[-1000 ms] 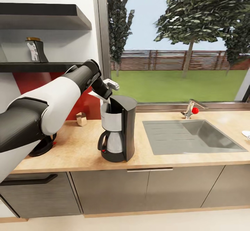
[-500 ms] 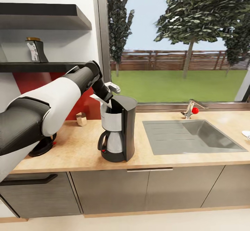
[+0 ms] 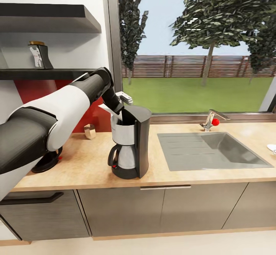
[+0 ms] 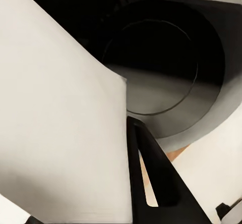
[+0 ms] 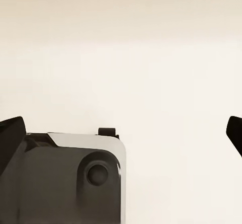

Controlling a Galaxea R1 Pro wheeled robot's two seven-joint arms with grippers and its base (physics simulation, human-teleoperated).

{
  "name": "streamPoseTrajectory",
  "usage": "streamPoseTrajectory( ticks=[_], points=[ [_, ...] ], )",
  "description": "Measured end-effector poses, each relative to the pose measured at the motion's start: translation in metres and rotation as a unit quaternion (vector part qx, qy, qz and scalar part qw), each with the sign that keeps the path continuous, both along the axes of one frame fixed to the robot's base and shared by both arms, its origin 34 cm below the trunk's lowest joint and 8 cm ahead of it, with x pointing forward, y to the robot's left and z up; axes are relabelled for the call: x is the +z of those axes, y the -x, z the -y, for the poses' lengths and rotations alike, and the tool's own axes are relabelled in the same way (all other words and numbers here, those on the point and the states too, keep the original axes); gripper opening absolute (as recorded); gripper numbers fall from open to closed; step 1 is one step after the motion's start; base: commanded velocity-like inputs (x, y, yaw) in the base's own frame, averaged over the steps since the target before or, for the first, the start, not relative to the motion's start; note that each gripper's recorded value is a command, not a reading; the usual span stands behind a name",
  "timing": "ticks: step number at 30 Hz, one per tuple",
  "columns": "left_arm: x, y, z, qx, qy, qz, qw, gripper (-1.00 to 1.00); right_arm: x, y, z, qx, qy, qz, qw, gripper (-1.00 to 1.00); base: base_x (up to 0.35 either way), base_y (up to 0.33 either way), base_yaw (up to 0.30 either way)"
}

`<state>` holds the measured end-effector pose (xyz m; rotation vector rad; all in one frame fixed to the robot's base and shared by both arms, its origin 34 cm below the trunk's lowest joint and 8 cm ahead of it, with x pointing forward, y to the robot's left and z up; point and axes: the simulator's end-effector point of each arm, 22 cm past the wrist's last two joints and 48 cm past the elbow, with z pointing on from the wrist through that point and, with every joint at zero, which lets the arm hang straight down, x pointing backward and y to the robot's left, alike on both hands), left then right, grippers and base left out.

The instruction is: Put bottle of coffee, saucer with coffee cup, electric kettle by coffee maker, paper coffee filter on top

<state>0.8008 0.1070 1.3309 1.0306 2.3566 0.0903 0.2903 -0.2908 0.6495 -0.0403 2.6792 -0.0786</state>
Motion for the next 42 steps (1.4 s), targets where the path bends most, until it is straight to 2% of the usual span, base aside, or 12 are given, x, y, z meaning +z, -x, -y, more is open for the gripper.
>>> streamPoseTrajectory(
  ticks=[35, 42],
  points=[
    [0.0008, 0.0014, 0.0046, -0.003, 0.007, -0.002, 1.0000, -1.00, 0.0005, -0.0009, 0.0035, -0.004, 0.002, 0.001, 1.0000, 1.00, 0.000, 0.000, -0.001],
    [0.0023, 0.0022, 0.0047, -0.003, 0.007, -0.001, 1.0000, -1.00, 0.0010, -0.0018, 0.0038, -0.005, 0.001, 0.002, 1.0000, 1.00, 0.000, 0.000, -0.122]
  ],
)
